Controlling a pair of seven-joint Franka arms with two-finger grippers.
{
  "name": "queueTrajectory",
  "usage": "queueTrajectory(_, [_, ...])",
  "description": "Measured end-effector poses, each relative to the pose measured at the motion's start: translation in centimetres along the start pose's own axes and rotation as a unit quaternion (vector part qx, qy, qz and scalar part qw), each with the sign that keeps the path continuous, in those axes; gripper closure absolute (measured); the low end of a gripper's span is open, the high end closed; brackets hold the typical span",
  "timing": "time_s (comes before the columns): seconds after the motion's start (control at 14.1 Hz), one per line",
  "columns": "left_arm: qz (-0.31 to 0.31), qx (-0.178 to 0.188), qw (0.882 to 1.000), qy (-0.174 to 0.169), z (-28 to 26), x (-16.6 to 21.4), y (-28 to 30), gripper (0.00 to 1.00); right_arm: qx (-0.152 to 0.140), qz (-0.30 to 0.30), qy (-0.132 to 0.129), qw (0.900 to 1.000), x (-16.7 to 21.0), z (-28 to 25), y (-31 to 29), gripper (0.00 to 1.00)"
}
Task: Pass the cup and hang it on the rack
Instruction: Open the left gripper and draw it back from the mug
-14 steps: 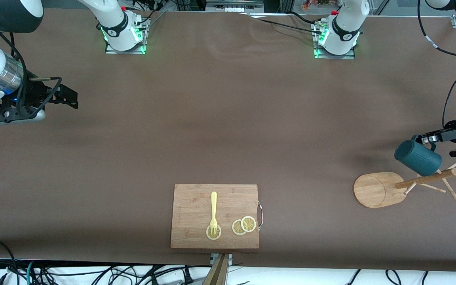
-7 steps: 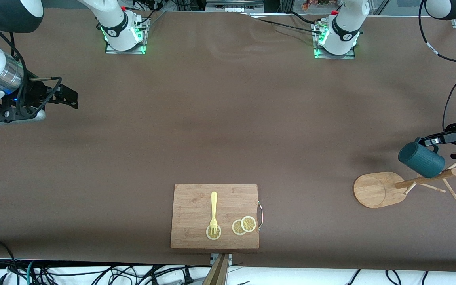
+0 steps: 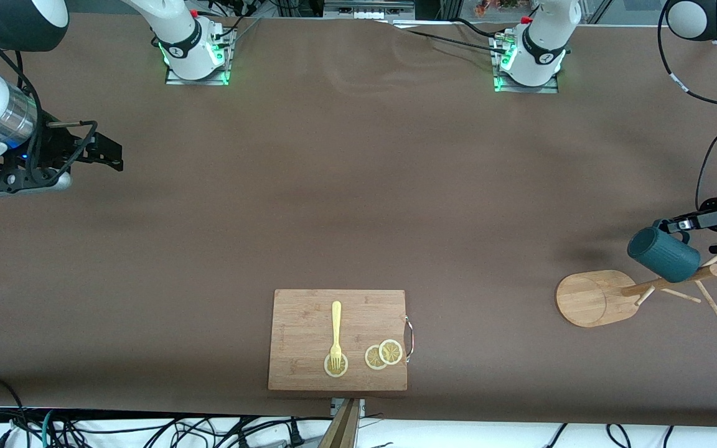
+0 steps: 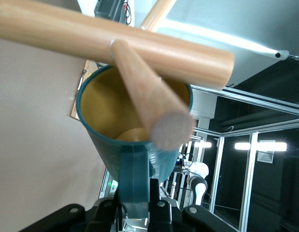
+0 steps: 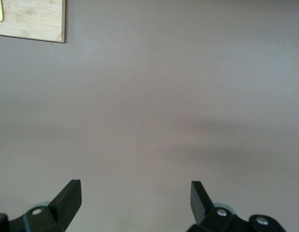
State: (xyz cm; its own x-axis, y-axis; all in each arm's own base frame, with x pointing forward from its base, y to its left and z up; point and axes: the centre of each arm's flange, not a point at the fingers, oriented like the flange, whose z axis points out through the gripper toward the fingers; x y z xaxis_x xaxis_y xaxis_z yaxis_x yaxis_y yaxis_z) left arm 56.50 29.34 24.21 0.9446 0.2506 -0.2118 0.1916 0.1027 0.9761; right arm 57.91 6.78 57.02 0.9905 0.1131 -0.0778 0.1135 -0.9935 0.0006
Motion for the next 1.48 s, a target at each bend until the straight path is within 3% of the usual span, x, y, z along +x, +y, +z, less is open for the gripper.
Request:
queueTrajectory(0.21, [0.003,-0.003,1.0,-0.003,-0.3,0.5,-0.6,0.76,0.0,0.0,0.0,1.0,0.0,0.0,0.0,0.0])
queueTrajectory(0.78, [0.054,-0.008,0.998,-0.017,0.0,0.7,-0.5,0.01,0.0,0.0,0.0,1.0,0.0,0.0,0.0,0.0])
queueTrajectory(1.06, [0.07,0.028,0.996,-0.051,0.3,-0.1,3.1,0.0,0.0,0.0,0.0,1.0,0.0,0.0,0.0,0.0])
queueTrajectory(1.27, [0.071,0.092,0.989,-0.091,0.3,-2.1,6.6,0.0,0.0,0.0,0.0,1.0,0.0,0.0,0.0,0.0])
queueTrajectory(1.48, [0.059,0.169,0.974,-0.139,0.1,-4.8,9.4,0.0,0.0,0.0,0.0,1.0,0.0,0.0,0.0,0.0])
